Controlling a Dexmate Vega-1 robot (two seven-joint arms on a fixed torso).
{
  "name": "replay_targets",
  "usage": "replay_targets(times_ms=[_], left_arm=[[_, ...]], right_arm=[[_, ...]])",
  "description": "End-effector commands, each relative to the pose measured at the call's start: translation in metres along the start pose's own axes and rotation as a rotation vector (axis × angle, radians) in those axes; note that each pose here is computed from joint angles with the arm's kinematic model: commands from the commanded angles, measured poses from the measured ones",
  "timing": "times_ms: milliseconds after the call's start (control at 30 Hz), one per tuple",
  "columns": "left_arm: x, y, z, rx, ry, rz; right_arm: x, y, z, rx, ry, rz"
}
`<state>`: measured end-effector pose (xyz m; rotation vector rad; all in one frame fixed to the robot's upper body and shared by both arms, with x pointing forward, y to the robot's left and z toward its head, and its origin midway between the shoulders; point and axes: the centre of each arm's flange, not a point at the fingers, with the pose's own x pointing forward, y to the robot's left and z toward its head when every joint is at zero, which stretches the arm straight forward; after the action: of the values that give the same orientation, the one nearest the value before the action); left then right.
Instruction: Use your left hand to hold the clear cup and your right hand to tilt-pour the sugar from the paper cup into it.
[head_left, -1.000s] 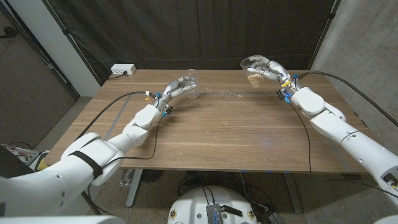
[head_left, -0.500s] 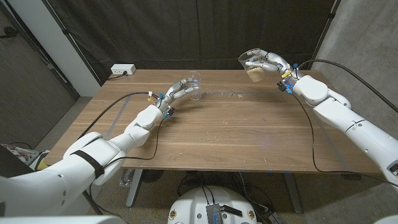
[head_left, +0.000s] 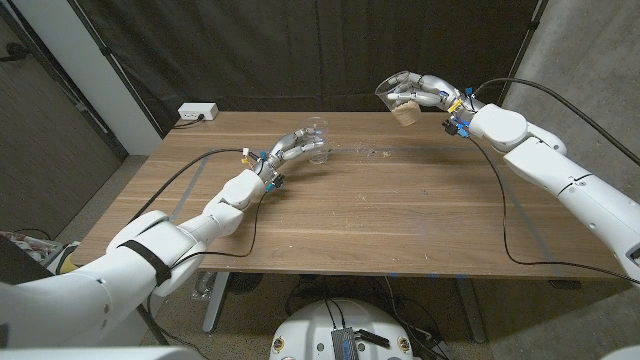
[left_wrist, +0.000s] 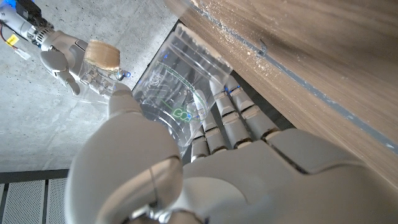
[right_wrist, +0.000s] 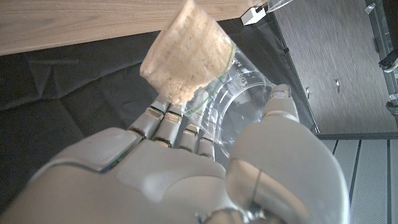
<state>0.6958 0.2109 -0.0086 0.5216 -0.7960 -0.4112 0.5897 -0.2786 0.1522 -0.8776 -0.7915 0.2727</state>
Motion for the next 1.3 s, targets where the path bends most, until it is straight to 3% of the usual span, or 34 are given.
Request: replay_targets(times_ms=[33, 367, 633, 933, 1300], left_arm=[[-0.002, -0.006, -0.001, -0.010, -0.005, -0.004], [-0.001, -0.009, -0.001, -0.015, -0.007, -0.007], [0.002, -0.010, -0.002, -0.019, 0.006, -0.014], [0.007, -0.012, -0.005, -0.024, 0.035, -0.028], [0.013, -0.016, -0.003, -0.028, 0.039, -0.044]], right_arm=[[0.008, -0.014, 0.020, -0.049, -0.005, 0.037], [0.014, -0.028, 0.041, -0.098, -0.016, 0.067], [0.026, -0.039, 0.060, -0.146, -0.024, 0.103], [0.042, -0.035, 0.076, -0.176, -0.040, 0.154], [0.055, -0.027, 0.082, -0.187, -0.041, 0.207]])
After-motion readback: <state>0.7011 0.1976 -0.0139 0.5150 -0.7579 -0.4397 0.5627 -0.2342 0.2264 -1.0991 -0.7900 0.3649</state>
